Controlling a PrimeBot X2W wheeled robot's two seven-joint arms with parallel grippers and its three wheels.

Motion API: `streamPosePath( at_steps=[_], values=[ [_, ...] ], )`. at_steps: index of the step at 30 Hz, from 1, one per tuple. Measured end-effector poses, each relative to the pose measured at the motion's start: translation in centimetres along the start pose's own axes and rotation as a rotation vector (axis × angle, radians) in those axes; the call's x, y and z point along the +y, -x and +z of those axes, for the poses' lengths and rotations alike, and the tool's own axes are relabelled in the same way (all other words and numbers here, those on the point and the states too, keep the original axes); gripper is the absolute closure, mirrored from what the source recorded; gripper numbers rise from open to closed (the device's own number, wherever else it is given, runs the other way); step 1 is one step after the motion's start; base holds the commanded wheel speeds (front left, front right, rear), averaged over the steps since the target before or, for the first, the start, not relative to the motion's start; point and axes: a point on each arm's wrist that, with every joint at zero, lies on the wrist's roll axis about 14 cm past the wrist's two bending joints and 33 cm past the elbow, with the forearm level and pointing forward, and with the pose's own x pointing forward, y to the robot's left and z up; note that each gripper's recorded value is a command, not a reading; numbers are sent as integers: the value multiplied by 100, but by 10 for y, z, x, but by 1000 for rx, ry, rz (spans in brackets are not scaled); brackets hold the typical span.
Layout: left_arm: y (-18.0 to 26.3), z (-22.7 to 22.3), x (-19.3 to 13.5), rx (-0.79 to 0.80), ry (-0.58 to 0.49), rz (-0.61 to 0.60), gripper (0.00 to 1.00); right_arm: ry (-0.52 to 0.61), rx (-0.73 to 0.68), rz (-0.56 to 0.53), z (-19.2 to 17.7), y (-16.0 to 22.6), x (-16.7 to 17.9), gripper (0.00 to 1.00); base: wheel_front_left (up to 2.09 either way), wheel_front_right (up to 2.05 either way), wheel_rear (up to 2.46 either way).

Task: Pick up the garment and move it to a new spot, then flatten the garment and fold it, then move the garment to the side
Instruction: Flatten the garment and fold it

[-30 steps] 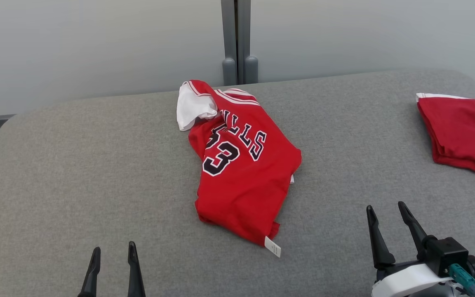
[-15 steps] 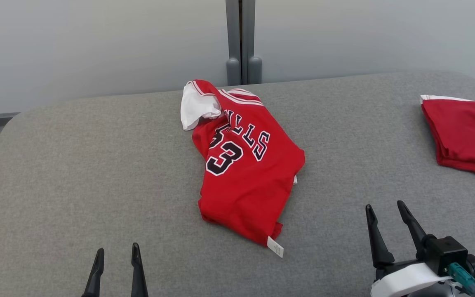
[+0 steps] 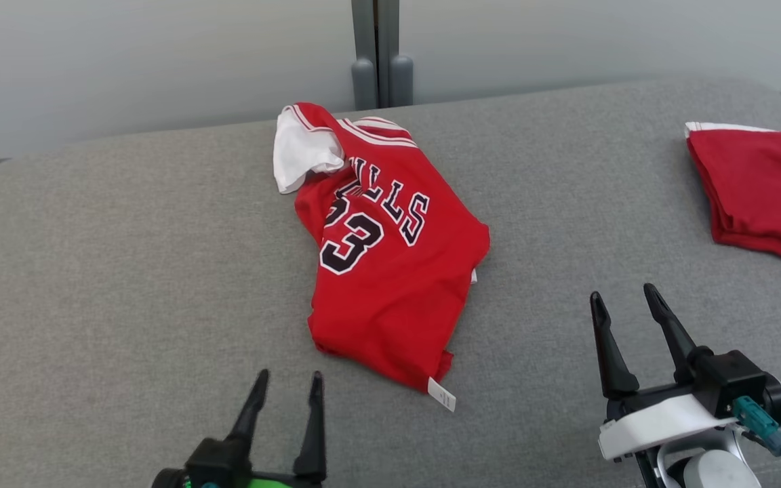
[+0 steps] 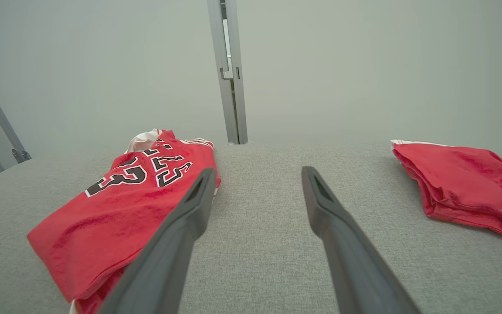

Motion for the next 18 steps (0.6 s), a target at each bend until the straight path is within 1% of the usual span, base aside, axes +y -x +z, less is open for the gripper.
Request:
streamPosePath(
  at_steps=[4,6,9,13,18],
  values=[
    [-17,-43,-36,178,11,-140,0,-5,5,-23,-3,-7,-9,0,0,0,0],
    [-24,-56,-48,227,15,-189,0,-6,13,-48,-5,-8,-17,0,0,0,0],
    [-29,-77,-60,304,17,-233,0,1,29,-85,-10,-5,-29,0,0,0,0],
    [-22,-109,-75,426,12,-303,0,11,56,-138,-16,5,-45,0,0,0,0],
    [-32,-116,-90,431,8,-355,0,27,74,-195,-18,17,-62,0,0,0,0]
  ],
)
